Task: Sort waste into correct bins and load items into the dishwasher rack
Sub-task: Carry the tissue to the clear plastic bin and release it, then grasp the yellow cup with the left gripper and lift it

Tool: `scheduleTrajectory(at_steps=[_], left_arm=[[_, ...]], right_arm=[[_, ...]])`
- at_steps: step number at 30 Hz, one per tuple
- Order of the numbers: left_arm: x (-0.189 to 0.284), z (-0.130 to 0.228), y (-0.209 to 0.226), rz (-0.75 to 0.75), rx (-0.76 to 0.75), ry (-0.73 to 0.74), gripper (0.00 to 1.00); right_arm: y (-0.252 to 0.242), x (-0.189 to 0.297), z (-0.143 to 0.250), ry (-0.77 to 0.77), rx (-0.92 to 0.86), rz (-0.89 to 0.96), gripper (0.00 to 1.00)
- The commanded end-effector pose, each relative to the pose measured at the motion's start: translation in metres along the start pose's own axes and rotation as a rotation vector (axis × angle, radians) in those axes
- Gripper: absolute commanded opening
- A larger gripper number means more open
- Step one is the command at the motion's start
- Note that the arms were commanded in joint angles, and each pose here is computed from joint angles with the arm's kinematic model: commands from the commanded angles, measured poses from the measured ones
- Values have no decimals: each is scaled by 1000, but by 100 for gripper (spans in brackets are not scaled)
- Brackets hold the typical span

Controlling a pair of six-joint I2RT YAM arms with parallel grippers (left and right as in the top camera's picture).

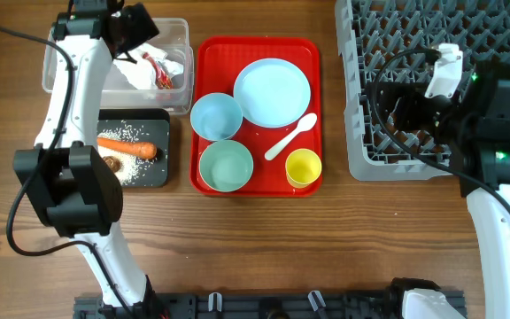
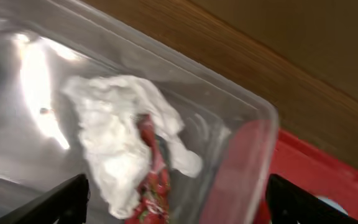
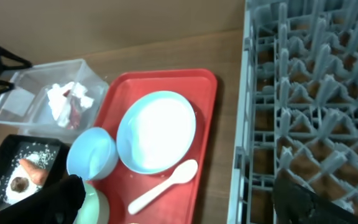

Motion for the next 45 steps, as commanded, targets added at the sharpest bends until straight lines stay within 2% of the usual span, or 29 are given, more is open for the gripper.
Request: scheduleTrajectory(at_steps=[1,4,6,10,12,16,19,22,26,28,30,32,36,40,43,45], left_arm=[[37,64,-68,238,-271,173,89],[47,131,-90,238,-408,314,86],[56,202,-104,253,-597,465,85],[67,308,-113,271,-927,631,91],[66,338,-108,238,-1004,661,91],[59,372,-85,154,-1055,746,87],[54,380,-69,108,-1055,787,82],[48,376,-62,72,-1042,778,81],[36,382,-54,70,-1015,781,65],[27,390,-53,81,-996,767,46],[22,393,-51,74,-966,756,18],[22,391,-52,72,-954,753,4],[26,375,-55,66,-875,727,4],[51,322,-72,138,-665,657,4],[90,278,-101,426,-508,702,4],[120,241,-119,679,-390,745,4]], right_arm=[[5,5,-20,-75,27,-32,100],[4,5,-26,-100,22,-29,100],[4,5,-26,-101,22,-29,100],[4,5,-25,-97,19,-29,100],[4,5,-24,-91,16,-30,100],[4,4,-18,-65,10,-25,100],[1,4,-14,-48,2,-5,100],[1,4,-13,-43,-1,-6,100],[1,4,-12,-39,-3,-7,100],[1,4,-12,-39,-2,-2,100],[0,4,-11,-35,-4,1,100],[0,4,-10,-32,-6,0,100],[0,4,-11,-33,-7,0,100],[1,4,-11,-34,-9,-1,100],[8,4,-13,-45,-7,-49,100],[13,4,-15,-55,-3,-87,100]])
Point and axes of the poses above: each gripper's point midway between its finger pads, its own x axis back along the fingers, its own y axis along the line the jaws close on, z = x × y, the point moved 2 cm from there along x, back along the fingers, and after that the axes turned 15 degrees about x, right-handed, at the moved point
